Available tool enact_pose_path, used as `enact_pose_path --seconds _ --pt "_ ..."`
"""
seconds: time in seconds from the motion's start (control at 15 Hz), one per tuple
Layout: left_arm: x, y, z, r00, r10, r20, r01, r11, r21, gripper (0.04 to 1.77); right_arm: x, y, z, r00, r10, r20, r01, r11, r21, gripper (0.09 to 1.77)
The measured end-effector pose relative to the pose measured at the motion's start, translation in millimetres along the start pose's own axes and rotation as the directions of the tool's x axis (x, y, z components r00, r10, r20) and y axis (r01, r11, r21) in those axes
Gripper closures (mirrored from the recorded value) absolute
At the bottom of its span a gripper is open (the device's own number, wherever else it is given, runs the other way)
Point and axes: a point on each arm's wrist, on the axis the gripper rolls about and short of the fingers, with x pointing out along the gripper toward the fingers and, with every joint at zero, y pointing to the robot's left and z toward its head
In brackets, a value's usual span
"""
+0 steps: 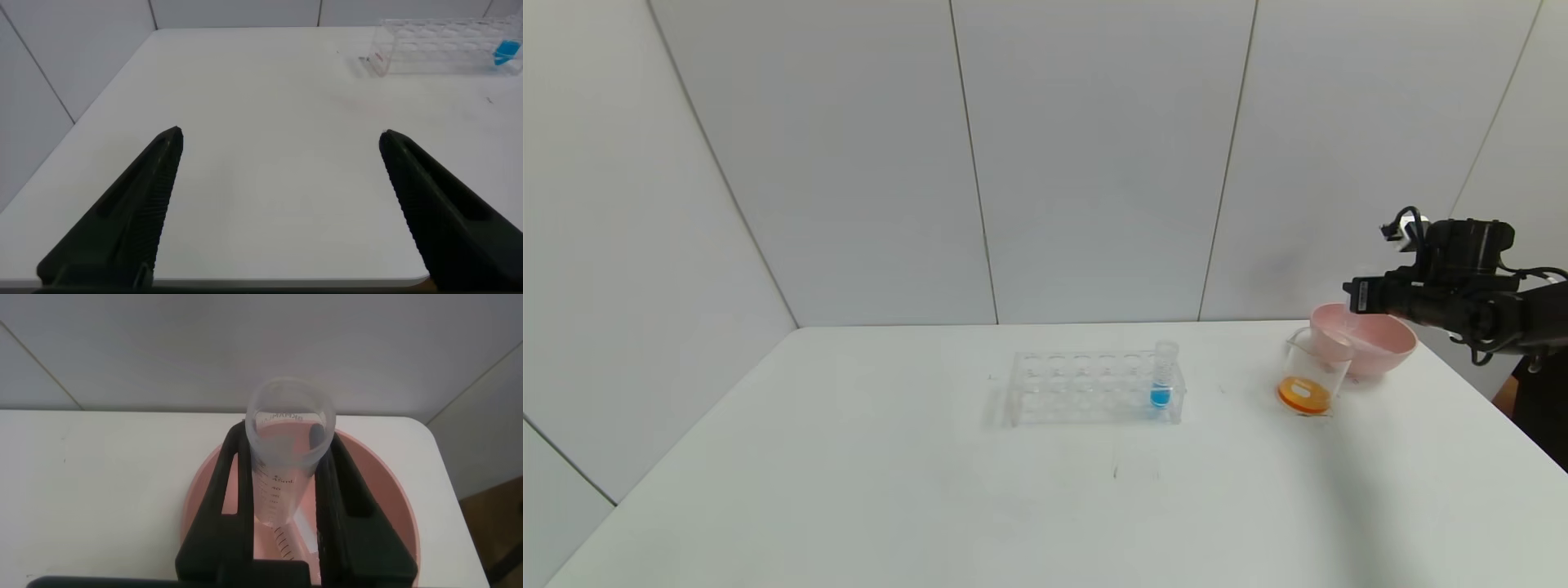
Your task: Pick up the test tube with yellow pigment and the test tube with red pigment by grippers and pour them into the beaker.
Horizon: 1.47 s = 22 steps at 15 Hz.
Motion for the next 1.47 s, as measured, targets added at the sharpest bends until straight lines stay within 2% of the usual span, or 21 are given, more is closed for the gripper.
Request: enact_pose_path --seconds 0.33,0.47,0.67,0.93,1.27,1.47 --pt "0.0 0.0 0.0 1.000 0.000 0.000 0.000 1.000 0.000 0.09 -2.4 -0.4 0.8 1.000 0.005 0.008 -0.005 1.000 0.026 1.37" --pt "0.0 0.0 0.0 1.000 0.000 0.000 0.000 1.000 0.000 0.09 -4.4 -0.8 1.8 1.000 0.027 0.009 -0.027 0.999 0.029 1.37" --pt "0.0 0.0 0.0 1.000 0.000 0.000 0.000 1.000 0.000 0.09 -7.4 -2.1 3.7 0.999 0.032 0.016 -0.033 0.999 0.034 0.99" --pt "0.0 0.0 0.0 1.000 0.000 0.000 0.000 1.000 0.000 0.09 -9.6 -2.1 4.2 0.999 0.032 0.015 -0.032 0.999 0.035 0.65" --pt "0.0 0.0 0.0 1.000 0.000 0.000 0.000 1.000 0.000 0.09 -13.6 2.8 8.5 0.999 0.040 0.019 -0.040 0.999 0.033 0.41" --pt "0.0 0.0 0.0 1.000 0.000 0.000 0.000 1.000 0.000 0.09 -15.5 23.4 14.3 0.998 0.064 0.027 -0.065 0.997 0.043 0.33"
